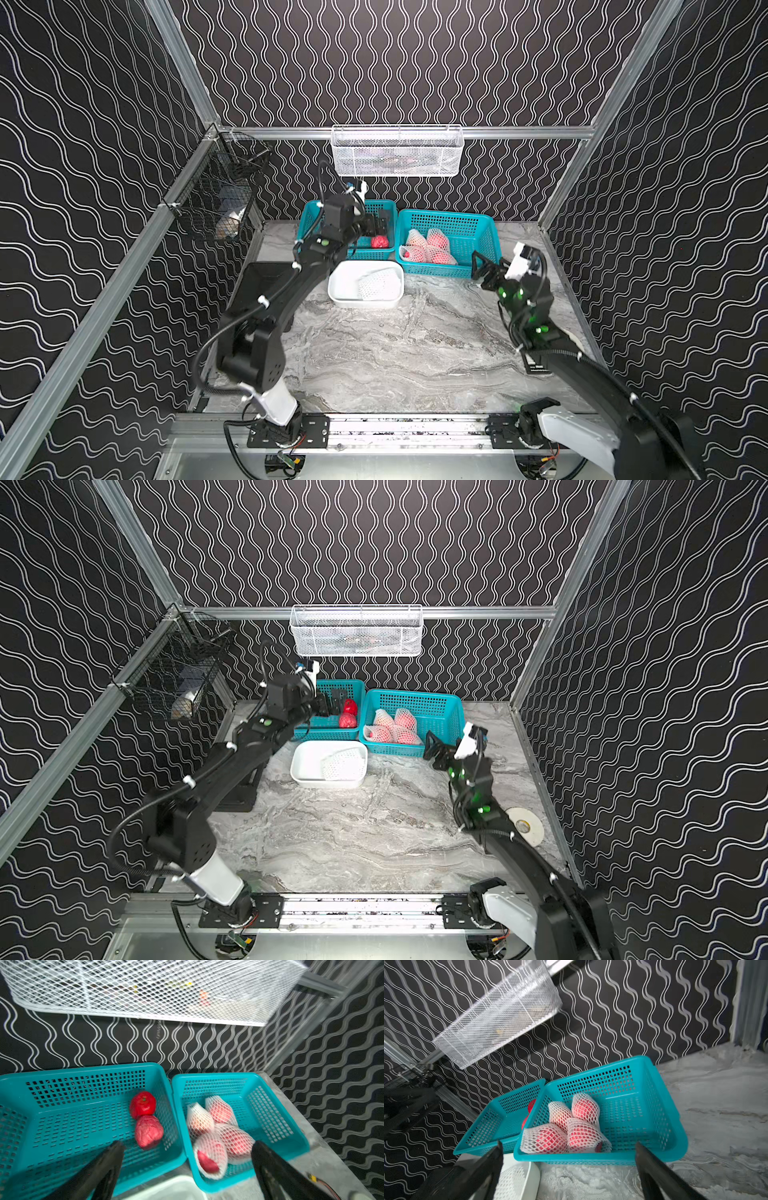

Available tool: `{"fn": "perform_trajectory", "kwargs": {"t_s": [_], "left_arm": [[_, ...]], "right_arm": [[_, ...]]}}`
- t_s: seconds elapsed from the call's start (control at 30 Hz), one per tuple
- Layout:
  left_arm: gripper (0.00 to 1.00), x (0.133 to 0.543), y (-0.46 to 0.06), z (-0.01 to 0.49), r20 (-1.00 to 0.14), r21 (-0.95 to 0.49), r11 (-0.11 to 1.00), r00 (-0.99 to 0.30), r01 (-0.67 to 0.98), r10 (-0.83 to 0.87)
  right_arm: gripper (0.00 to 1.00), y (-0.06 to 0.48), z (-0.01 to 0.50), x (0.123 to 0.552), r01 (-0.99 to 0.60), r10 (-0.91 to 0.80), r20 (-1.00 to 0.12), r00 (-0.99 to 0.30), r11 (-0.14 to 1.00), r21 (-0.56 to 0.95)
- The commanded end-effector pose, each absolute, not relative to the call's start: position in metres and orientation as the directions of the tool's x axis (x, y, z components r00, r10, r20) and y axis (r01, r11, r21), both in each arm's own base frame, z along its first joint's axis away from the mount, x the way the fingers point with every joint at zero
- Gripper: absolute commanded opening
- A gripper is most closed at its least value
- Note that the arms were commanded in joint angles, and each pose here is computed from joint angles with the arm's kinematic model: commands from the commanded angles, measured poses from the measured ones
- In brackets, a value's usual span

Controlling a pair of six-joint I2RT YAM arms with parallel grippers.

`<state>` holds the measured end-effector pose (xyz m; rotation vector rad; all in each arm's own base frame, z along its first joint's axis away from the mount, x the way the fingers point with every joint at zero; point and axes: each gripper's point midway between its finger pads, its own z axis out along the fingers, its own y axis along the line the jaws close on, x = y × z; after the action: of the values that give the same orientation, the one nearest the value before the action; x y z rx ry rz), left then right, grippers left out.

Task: Remove foam nets from apples
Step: Pick up the apple from the center of the board, then pick up the apple from the basket.

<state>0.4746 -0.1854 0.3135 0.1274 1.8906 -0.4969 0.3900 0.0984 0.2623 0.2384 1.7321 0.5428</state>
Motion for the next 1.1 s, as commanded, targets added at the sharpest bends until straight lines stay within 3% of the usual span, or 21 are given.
{"fn": "perform_trajectory", "kwargs": {"t_s": [0.0,0.2,0.5,0.77,1.07], "left_arm": [[0.99,0.429,-0.201,0.300,-0.920,-0.291,0.899,-0.354,0.327,-0.169],[0.99,0.350,-0.224,0.250,-0.913,-0.303,0.875,-0.380,0.379,-0.151],[0.99,0.277,-0.261,0.194,-0.884,-0.281,0.783,-0.467,0.555,0.014],[0.99,0.267,-0.286,0.181,-0.884,-0.239,0.741,-0.456,0.628,0.101],[0.99,0.275,-0.290,0.171,-0.878,-0.202,0.752,-0.456,0.627,0.144]], "right_arm": [[1.00,0.130,0.237,0.410,-0.155,0.401,-0.758,-0.515,0.826,0.542],[1.00,0.142,0.211,0.487,-0.119,0.293,-0.672,-0.680,0.861,0.495],[1.00,0.154,0.143,0.553,-0.136,0.214,-0.620,-0.755,0.874,0.467],[1.00,0.161,0.098,0.587,-0.219,0.099,-0.647,-0.756,0.893,0.393],[1.00,0.171,0.079,0.613,-0.248,0.089,-0.651,-0.754,0.878,0.408]]}}
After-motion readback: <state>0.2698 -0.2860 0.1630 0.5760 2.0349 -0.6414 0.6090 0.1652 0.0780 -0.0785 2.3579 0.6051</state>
